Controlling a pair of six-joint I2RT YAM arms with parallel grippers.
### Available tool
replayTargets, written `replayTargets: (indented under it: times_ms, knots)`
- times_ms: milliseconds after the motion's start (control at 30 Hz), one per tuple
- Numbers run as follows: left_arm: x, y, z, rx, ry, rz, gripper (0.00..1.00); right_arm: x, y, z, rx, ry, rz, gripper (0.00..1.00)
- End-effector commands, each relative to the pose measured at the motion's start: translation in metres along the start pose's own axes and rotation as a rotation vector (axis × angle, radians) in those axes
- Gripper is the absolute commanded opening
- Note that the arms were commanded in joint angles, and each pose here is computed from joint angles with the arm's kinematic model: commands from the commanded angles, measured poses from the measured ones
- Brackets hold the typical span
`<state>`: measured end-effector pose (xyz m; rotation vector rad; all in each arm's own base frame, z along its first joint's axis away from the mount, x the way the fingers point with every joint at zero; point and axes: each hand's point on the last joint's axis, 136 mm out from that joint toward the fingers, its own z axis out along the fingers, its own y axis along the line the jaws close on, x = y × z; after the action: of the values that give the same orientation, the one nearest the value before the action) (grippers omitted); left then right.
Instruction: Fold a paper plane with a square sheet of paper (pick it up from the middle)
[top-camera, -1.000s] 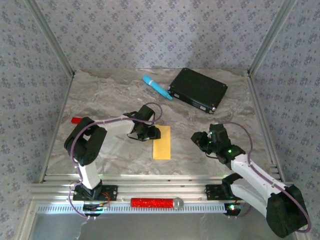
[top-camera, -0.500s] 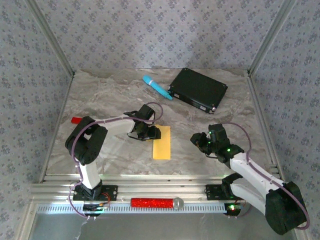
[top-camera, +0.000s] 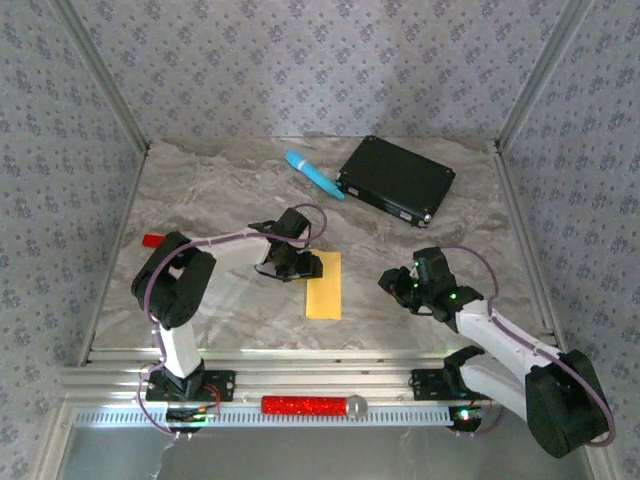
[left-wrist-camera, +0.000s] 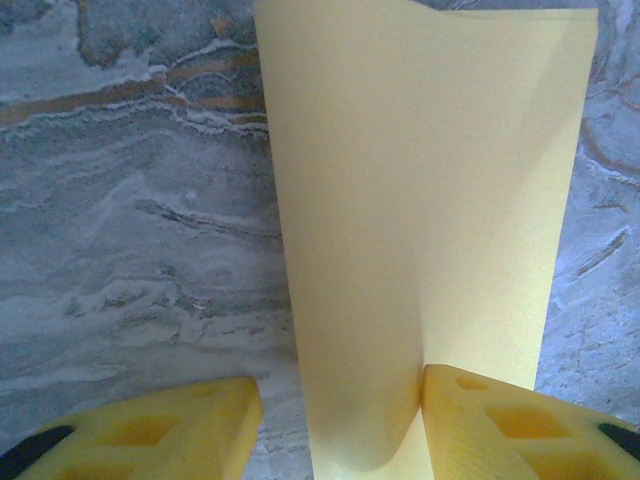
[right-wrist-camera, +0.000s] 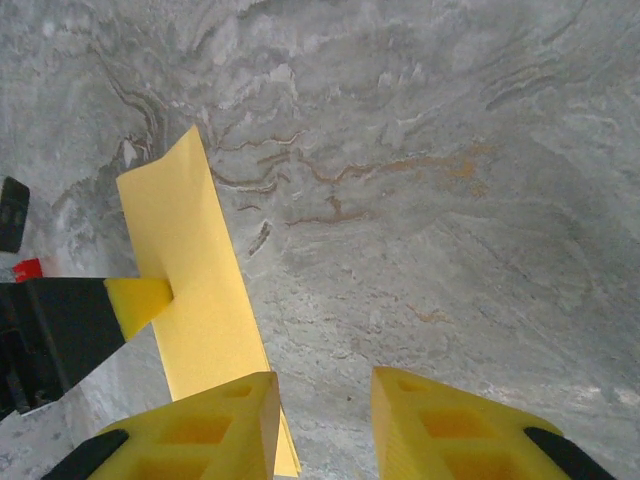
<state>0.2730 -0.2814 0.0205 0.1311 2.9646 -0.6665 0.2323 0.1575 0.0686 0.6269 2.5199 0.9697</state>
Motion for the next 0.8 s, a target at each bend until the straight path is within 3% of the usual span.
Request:
replayTargets:
  times_ms: [0,467,767]
  knots:
    - [0.0199,0.0504,0.0348,-0.169,0.058,-0.032,0.5,0.0008,0.0144,0.0006,-0.019,0.03,-0.043,0.31]
    - [0.0252,0.0571,0.0405,-0.188,0.066,-0.081,0.48,0.0064,0.0159,0.0104,0.008,0.063,-0.06,0.31]
    - [0.0259,0.0559,0.0436,-0.191,0.075,-0.02,0.48,0.0059,0.017,0.0102,0.009,0.059,-0.063,0.31]
